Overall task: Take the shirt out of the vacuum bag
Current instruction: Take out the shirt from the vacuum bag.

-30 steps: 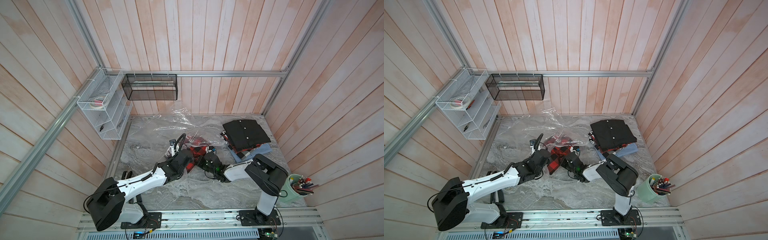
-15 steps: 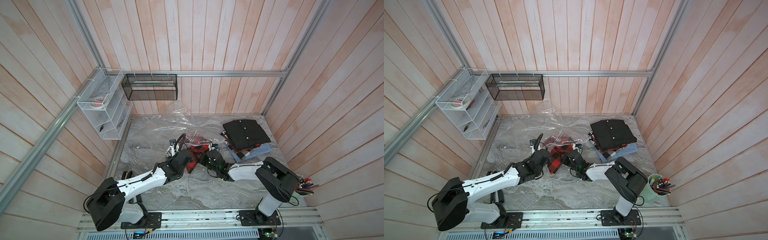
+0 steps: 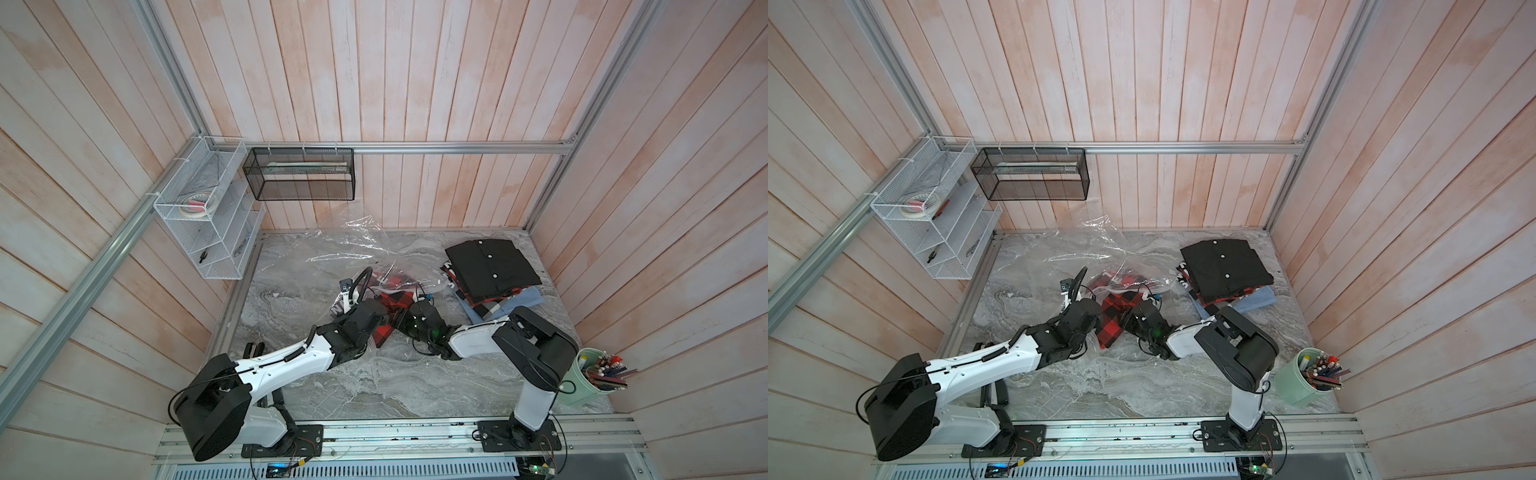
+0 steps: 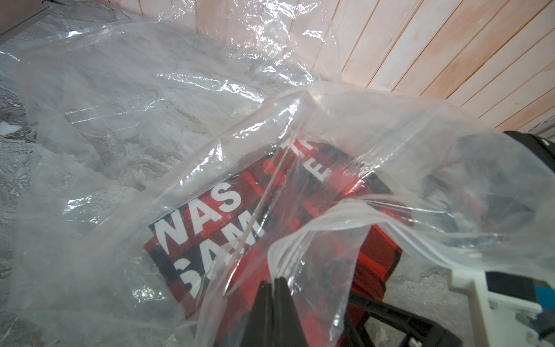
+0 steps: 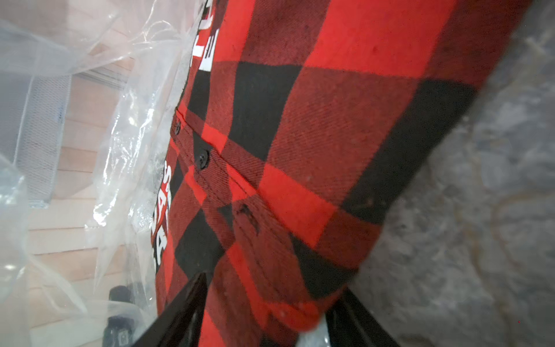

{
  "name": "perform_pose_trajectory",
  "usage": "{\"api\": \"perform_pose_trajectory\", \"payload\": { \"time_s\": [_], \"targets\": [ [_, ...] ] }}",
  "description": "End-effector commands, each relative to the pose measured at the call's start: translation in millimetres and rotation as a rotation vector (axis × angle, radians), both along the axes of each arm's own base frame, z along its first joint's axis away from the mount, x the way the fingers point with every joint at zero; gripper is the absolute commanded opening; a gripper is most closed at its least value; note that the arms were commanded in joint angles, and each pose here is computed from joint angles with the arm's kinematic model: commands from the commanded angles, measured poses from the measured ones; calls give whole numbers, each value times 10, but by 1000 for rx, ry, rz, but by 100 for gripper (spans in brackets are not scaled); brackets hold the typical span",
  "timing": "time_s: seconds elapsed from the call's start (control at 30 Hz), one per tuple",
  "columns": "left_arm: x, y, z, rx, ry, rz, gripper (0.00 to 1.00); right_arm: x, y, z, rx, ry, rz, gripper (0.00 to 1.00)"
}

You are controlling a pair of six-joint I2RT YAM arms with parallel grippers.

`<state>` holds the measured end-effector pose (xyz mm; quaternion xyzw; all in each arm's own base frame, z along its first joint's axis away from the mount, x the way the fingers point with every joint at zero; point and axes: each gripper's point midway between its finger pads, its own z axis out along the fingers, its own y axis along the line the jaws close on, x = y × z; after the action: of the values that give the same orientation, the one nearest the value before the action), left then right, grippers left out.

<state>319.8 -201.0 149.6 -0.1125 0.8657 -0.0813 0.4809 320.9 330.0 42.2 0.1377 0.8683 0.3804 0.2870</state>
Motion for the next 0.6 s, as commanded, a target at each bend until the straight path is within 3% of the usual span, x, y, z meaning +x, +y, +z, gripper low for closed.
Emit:
{"api": "perform_pose_trajectory", "payload": {
  "time_s": [0.0,0.27,0.43,0.57],
  "targets": [
    [41,-89,76,-14,-11,-1,0,-7,-3,-307,-35,86,0,65],
    [56,-158,100,-14,-14,-13,0,165,157,-471,-1,92,-9,63],
    [56,-168,103,-14,-15,-15,0,409,232,-200,41,-26,-3,39],
    [56,-172,97,-14,-15,-17,0,630,299,-7,75,-90,10,28]
  ]
}}
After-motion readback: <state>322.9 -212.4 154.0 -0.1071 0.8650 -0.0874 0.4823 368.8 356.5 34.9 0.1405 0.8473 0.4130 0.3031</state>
